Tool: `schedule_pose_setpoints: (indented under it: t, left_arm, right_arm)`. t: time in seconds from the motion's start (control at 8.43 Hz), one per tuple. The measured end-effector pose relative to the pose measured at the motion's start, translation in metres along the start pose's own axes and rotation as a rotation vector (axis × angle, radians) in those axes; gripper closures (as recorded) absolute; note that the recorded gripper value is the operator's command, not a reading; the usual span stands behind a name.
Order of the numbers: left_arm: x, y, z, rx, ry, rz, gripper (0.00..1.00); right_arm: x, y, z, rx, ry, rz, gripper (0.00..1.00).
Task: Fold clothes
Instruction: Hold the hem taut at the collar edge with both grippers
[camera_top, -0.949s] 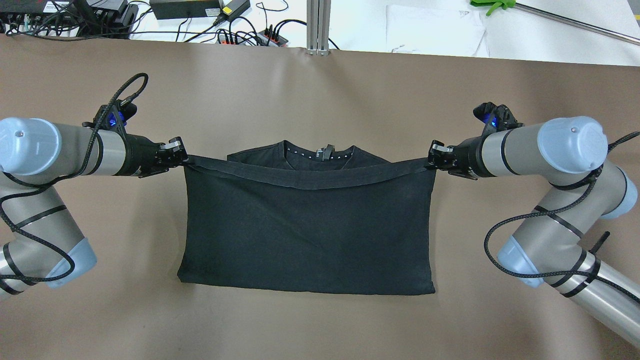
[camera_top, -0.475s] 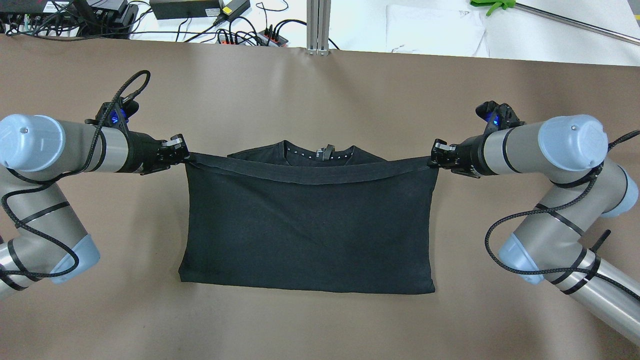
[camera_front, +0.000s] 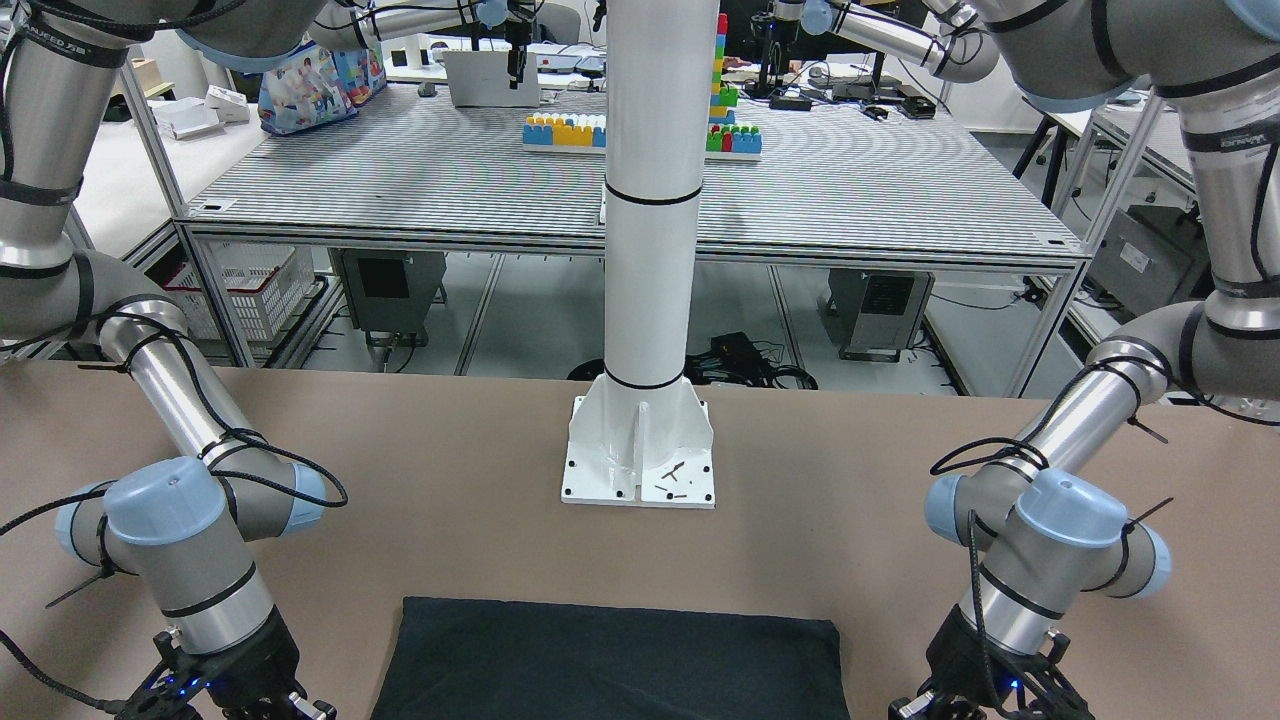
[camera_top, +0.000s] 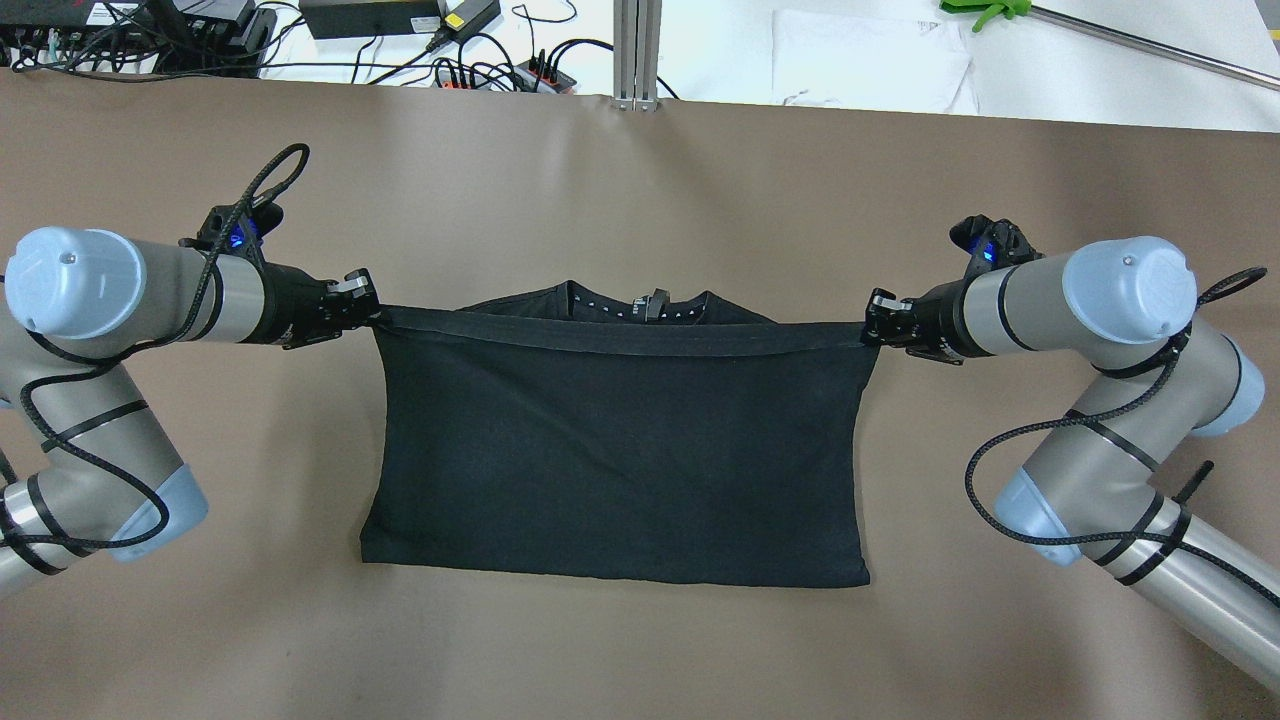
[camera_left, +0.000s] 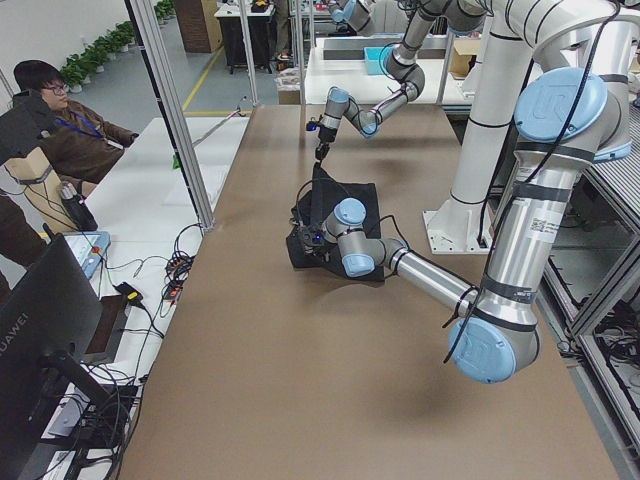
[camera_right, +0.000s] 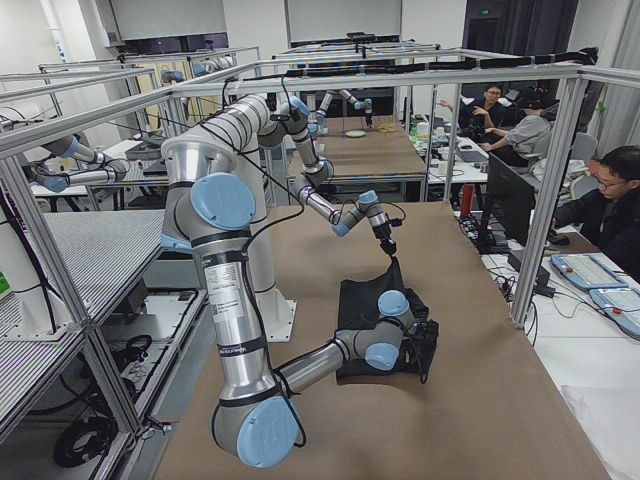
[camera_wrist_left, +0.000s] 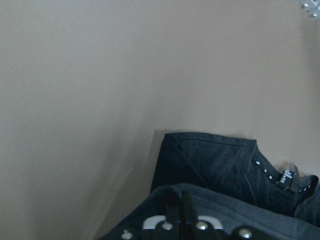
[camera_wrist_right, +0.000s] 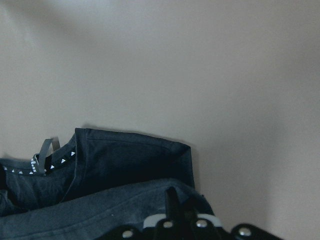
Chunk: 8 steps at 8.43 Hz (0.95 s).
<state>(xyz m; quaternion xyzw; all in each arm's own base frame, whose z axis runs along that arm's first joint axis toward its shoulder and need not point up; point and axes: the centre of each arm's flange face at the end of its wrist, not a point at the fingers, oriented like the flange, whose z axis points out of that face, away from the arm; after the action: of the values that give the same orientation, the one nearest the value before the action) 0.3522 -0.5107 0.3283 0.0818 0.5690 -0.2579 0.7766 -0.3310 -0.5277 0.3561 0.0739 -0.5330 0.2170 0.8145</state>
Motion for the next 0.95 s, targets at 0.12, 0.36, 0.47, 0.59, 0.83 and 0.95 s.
schedule_pose_setpoints:
  t: [0.12,0.36,0.47,0.59,0.83,0.95]
  left_arm:
    - [0.010,0.001,0.000,-0.001,-0.002,-0.001,0.97]
    - [0.014,0.000,0.000,0.005,-0.004,-0.002,0.00]
    - [0.012,-0.001,0.000,0.011,-0.007,-0.002,0.00]
    - [0.011,-0.003,0.000,0.018,-0.008,-0.003,0.00]
    - [0.011,-0.012,-0.004,0.030,-0.009,-0.007,0.00]
    - [0.011,-0.015,-0.006,0.034,-0.008,-0.009,0.00]
  right_arm:
    - [-0.009,0.002,-0.003,-0.009,-0.014,0.000,0.85]
    - [-0.015,0.003,-0.005,-0.025,-0.025,-0.001,0.06]
    - [-0.014,0.003,-0.005,-0.028,-0.024,-0.001,0.06]
    - [-0.014,0.003,-0.006,-0.031,-0.025,-0.001,0.06]
    - [-0.010,-0.005,-0.015,-0.067,-0.031,0.009,0.06]
    - [-0.007,-0.008,-0.021,-0.100,-0.036,0.016,0.06]
